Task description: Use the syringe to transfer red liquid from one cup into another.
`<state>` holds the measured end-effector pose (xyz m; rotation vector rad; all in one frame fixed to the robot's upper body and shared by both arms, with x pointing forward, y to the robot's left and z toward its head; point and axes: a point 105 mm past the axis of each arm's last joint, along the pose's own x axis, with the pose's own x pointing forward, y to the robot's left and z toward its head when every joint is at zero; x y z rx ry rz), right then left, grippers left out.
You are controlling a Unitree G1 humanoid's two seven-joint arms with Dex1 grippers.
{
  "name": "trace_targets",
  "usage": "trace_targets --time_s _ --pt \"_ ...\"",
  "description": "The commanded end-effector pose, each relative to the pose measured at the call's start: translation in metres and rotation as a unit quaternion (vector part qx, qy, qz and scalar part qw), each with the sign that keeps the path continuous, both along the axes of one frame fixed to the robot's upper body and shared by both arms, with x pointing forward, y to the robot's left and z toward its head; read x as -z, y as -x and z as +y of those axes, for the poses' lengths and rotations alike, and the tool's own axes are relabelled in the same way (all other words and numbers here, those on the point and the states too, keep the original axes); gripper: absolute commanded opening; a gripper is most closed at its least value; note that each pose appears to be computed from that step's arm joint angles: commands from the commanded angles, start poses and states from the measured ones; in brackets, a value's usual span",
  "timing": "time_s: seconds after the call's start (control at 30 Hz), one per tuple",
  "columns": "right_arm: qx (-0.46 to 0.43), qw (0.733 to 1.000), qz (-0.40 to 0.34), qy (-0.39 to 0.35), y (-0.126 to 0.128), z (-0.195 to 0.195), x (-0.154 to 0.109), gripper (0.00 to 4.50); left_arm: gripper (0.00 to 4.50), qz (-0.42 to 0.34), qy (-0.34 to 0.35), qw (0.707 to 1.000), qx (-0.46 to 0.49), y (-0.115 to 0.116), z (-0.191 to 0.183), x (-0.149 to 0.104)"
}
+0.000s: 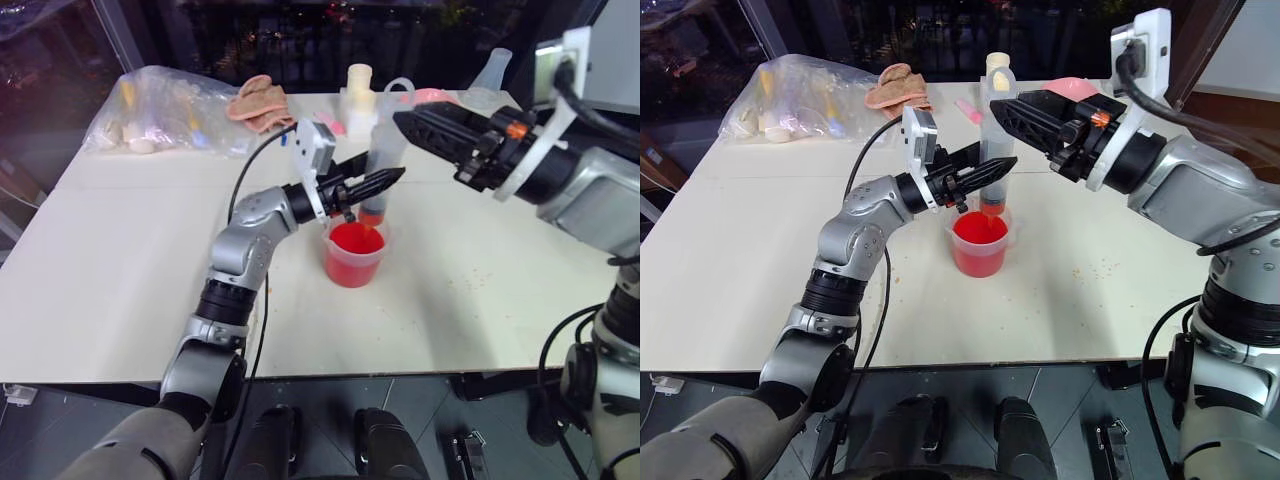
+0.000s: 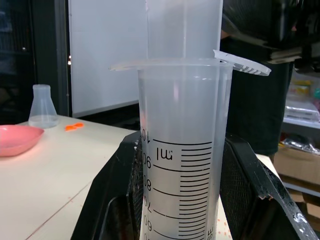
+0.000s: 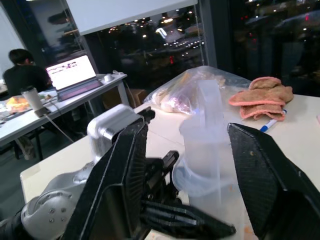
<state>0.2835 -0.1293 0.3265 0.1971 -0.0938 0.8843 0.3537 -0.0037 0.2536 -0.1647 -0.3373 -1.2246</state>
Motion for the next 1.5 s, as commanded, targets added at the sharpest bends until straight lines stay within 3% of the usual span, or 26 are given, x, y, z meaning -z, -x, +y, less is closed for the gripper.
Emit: trace_targets --time_s 0.03,0.23,0.37,0.9,1.07,1.5 --pt "-0.010 0.999 -0.031 -0.030 0.014 -0.012 -0.020 2.56 1.53 -0.042 0.040 0.998 -0.007 0.005 0.006 -0.037" --pt "0.019 0.999 -0.041 -0.027 0.008 -0.018 -0.023 2.56 1.53 -0.132 0.084 0.984 -0.079 -0.005 0.021 -0.082" --pt "0.020 0.999 -0.046 -0.021 0.006 -0.015 -0.022 2.56 1.53 -0.154 0.096 0.975 -0.124 -0.021 0.025 -0.085" --pt "0.034 0.996 -0.081 0.008 -0.031 0.016 -0.028 2.56 1.53 -0.123 0.051 0.974 -0.184 -0.057 0.016 -0.010" --pt "0.044 0.995 -0.086 -0.004 -0.046 0.028 -0.039 2.56 1.53 -0.113 0.046 0.974 -0.192 -0.060 0.017 0.000" --pt "0.090 0.994 -0.053 0.035 -0.083 0.043 -0.016 2.56 1.53 -0.115 0.045 0.973 -0.195 -0.061 0.018 0.001"
